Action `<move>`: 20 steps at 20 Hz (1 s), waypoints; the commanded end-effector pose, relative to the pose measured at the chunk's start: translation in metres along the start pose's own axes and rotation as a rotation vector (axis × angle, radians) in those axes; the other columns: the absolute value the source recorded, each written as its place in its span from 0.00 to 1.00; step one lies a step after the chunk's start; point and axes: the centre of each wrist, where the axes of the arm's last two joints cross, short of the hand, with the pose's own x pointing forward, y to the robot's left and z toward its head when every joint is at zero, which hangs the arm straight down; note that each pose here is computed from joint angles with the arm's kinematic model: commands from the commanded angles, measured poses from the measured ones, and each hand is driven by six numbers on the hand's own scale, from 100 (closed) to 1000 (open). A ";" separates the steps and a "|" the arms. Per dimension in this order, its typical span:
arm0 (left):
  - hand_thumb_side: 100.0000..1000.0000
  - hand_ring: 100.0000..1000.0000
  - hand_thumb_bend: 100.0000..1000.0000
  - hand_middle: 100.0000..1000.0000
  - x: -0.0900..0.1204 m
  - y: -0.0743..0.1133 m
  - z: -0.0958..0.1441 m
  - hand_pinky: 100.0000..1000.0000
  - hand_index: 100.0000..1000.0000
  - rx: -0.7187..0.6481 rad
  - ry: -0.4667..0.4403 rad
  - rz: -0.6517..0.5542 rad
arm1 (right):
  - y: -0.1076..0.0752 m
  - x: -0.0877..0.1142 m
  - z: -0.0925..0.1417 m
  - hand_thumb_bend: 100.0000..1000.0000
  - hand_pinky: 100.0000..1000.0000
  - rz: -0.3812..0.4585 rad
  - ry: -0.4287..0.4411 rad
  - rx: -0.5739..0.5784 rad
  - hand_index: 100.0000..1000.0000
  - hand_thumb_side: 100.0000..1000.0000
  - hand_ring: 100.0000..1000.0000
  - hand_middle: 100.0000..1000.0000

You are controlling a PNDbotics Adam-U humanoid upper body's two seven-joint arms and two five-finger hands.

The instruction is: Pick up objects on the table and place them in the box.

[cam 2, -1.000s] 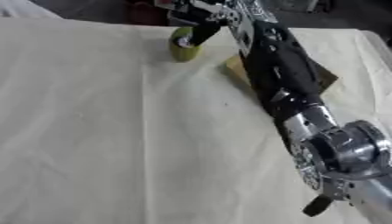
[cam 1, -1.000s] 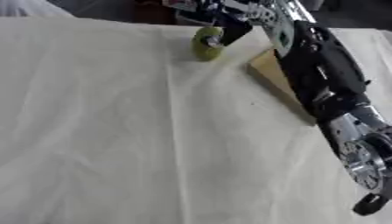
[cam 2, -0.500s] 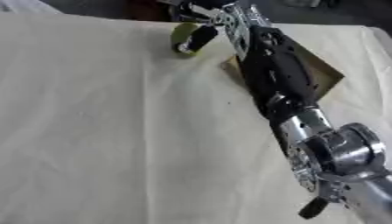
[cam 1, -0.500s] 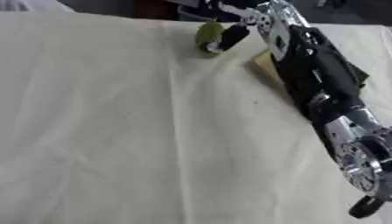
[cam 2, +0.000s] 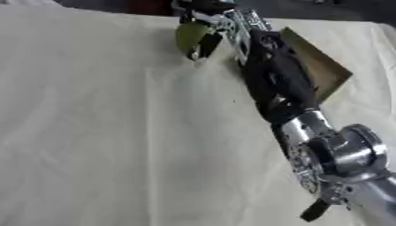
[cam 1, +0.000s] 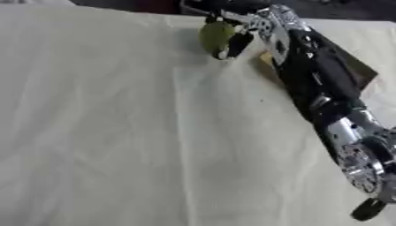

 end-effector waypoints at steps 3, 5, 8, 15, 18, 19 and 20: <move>0.19 0.55 0.00 0.58 0.003 0.003 -0.006 0.44 0.70 0.001 -0.028 -0.002 | -0.013 -0.004 0.004 0.19 0.63 -0.027 0.036 -0.051 0.89 0.18 0.67 0.80; 0.19 0.55 0.00 0.58 0.003 0.003 -0.006 0.44 0.70 0.000 -0.028 -0.001 | -0.014 -0.004 0.004 0.13 0.62 -0.037 0.040 -0.062 0.89 0.16 0.67 0.80; 0.19 0.55 0.00 0.58 0.003 0.003 -0.006 0.44 0.70 0.000 -0.027 0.000 | -0.015 -0.004 0.004 0.00 0.59 -0.050 0.039 -0.069 0.87 0.05 0.63 0.78; 0.19 0.55 0.00 0.58 0.003 0.003 -0.006 0.44 0.70 -0.006 -0.028 0.001 | -0.012 -0.006 0.005 0.24 0.57 0.096 -0.025 -0.050 0.75 0.00 0.57 0.64; 0.19 0.55 0.00 0.58 0.003 0.003 -0.006 0.44 0.70 -0.005 -0.028 0.001 | -0.010 -0.007 0.005 0.22 0.50 0.118 -0.061 -0.090 0.67 0.00 0.50 0.52; 0.19 0.55 0.00 0.57 0.003 0.003 -0.006 0.44 0.70 -0.006 -0.028 0.001 | -0.009 -0.008 0.005 0.22 0.48 0.116 -0.073 -0.104 0.66 0.00 0.49 0.50; 0.20 0.55 0.00 0.57 0.004 0.003 -0.007 0.44 0.70 -0.006 -0.028 0.001 | -0.009 -0.008 0.005 0.24 0.43 0.108 -0.085 -0.122 0.61 0.00 0.44 0.45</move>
